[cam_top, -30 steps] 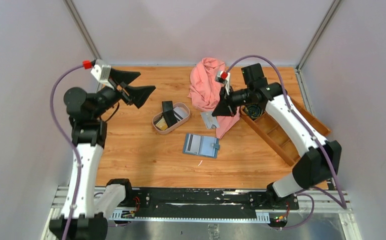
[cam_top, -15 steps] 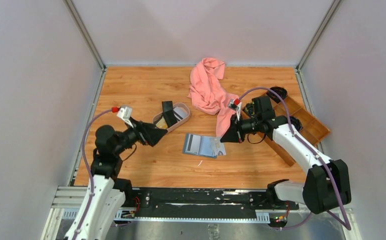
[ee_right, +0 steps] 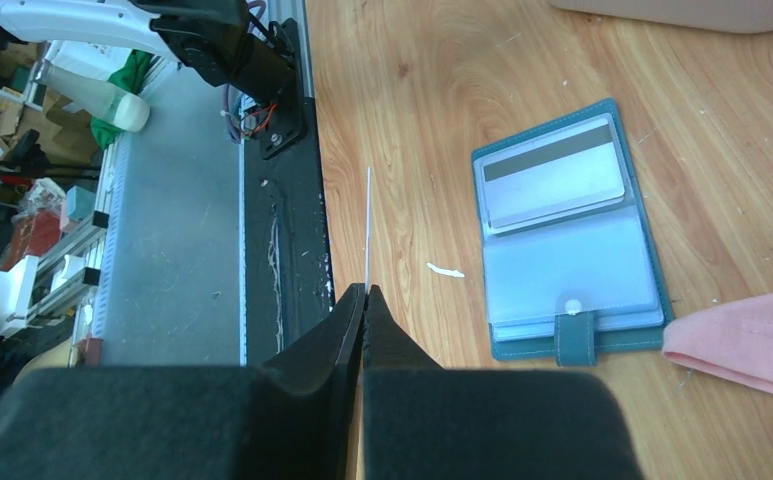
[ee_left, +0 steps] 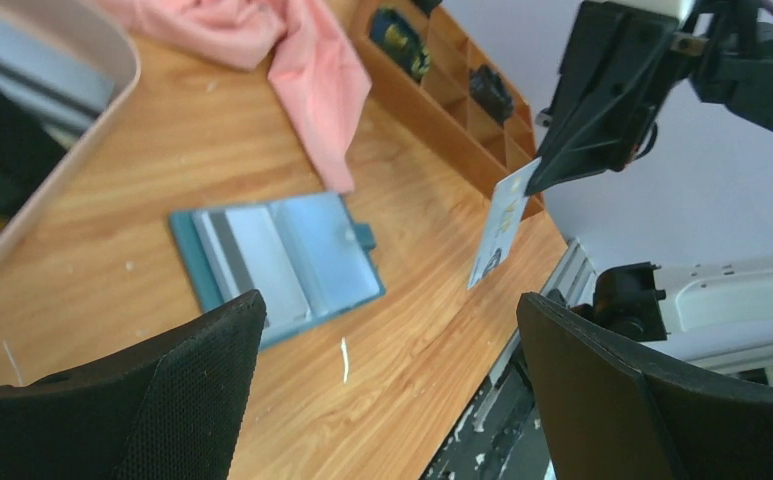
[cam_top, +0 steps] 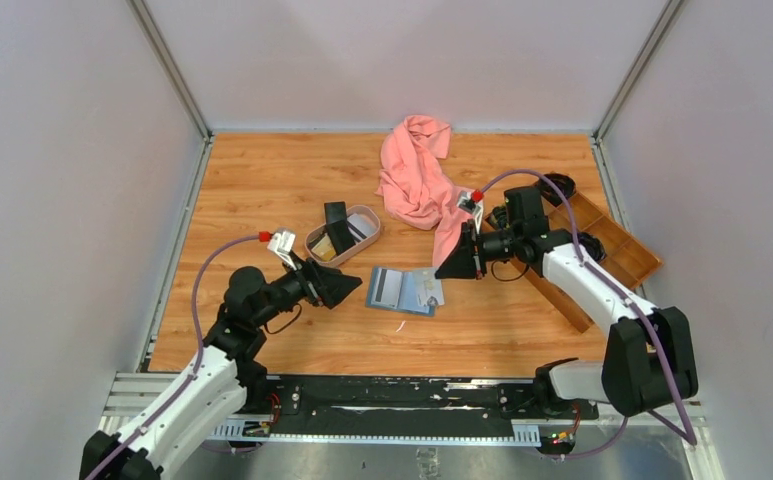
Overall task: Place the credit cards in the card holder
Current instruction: Insert the credit card into the card holder.
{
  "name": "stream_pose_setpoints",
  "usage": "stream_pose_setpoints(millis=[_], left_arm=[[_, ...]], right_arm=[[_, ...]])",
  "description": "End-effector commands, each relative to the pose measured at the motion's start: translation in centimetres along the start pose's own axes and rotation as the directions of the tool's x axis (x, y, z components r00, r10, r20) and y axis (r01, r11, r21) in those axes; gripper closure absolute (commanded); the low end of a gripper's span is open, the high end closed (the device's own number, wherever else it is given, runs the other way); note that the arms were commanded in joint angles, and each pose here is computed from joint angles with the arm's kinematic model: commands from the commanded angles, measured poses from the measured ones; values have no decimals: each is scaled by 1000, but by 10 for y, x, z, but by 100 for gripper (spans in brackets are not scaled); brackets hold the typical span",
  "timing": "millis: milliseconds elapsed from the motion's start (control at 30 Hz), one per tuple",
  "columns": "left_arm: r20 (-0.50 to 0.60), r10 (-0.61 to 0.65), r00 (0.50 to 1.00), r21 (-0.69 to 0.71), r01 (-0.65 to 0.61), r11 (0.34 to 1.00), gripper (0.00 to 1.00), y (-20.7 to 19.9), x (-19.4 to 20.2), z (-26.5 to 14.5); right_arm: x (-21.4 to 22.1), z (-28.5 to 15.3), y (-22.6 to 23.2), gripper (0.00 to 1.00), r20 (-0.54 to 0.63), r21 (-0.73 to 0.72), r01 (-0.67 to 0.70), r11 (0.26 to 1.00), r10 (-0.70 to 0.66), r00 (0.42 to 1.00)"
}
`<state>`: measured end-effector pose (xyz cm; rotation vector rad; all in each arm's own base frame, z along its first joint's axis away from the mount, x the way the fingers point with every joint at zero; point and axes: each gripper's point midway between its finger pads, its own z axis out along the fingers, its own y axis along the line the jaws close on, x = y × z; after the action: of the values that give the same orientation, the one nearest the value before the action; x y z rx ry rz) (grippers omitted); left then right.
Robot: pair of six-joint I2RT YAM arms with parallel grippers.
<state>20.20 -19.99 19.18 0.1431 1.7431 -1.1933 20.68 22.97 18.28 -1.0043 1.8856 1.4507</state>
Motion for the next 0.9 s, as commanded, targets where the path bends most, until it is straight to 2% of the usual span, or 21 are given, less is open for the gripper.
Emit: stream_pose_setpoints(millis=[0,167,267,367,567,700,867], left_arm=[[51,-36,998,72,33,997,0,-12,-8,4],[107,-11,994,55,6,998,0,-10,-18,2],[142,-54,988,16,52,998,0,-3,-22,2],[136,-2,991,28,-2,1000,0,-7,-26,4],[20,100,995,120,-102,988,0,-25,-24,18],[-91,82,992,130,-70,989,4,-18,-13,36],[-189,26,982,49,-17,999,9,13,9,54]], right_arm=[[2,1,-5,100,7,-34,-44,998,45,999],[-1,-1,-13,100,10,-21,-66,998,67,998],[-3,-6,-21,100,24,-18,-98,995,99,995],[-7,-13,-27,100,40,-32,-126,991,128,991],[-1,-11,-41,100,24,-56,-193,980,194,981],[-3,-7,-53,100,12,-81,-223,971,225,974],[-5,-1,-68,100,-15,-103,-263,959,263,965]])
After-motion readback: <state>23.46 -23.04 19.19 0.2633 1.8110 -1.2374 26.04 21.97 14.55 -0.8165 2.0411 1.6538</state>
